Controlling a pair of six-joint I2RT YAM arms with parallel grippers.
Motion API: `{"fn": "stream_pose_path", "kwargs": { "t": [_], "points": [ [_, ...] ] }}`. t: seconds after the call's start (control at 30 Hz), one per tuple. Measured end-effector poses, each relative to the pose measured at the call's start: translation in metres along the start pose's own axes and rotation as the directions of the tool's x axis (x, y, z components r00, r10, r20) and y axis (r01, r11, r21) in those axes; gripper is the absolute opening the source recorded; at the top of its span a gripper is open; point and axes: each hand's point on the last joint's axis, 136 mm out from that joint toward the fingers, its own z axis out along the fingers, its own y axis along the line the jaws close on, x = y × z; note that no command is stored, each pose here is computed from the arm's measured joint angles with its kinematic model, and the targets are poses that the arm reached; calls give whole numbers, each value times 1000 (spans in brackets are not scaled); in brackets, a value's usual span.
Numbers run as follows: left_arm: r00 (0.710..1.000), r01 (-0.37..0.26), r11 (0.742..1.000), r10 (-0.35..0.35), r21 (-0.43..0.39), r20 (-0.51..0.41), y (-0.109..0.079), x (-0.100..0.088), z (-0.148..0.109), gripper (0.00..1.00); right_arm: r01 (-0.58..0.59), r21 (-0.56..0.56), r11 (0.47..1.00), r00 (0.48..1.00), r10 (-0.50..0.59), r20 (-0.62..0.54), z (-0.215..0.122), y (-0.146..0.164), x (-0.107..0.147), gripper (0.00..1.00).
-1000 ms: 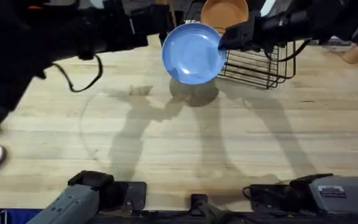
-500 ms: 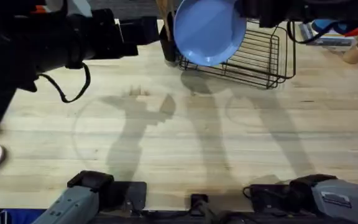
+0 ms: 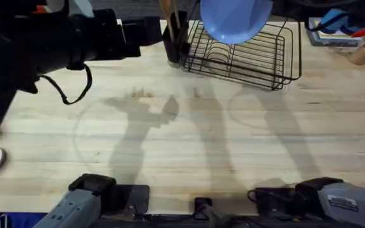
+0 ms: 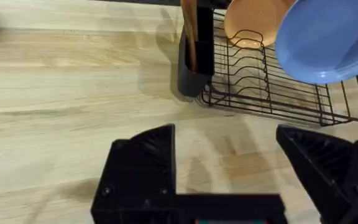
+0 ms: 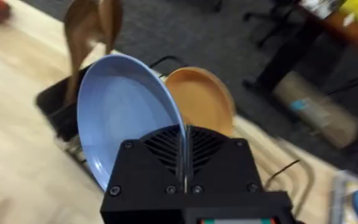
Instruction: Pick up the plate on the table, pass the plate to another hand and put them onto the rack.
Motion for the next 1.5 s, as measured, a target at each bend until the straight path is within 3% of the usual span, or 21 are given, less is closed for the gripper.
{"fn": "stream_pose_path", "kwargs": {
  "t": [0.2,0.4,0.6,1.0,1.3,1.5],
  "points": [
    [1000,0,1000,0,0,-1,0,0,0,995,161,57,985,984,-165,63,0,-10,-18,31],
    [1000,0,1000,0,0,-2,0,1,0,995,360,104,927,926,-369,83,7,-15,-26,31],
    [1000,0,1000,0,0,-2,0,1,0,995,492,120,862,864,-501,58,19,-17,-21,31],
    [1000,1,1000,-1,-1,-3,0,1,0,995,555,201,807,812,-578,76,53,-32,-20,31],
    [1000,1,1000,-1,-1,-3,0,1,0,995,589,152,793,799,-600,34,89,-26,13,31],
    [1000,0,1000,0,-1,-3,0,1,0,993,607,151,780,786,-617,30,98,-25,20,31]
  ]
}}
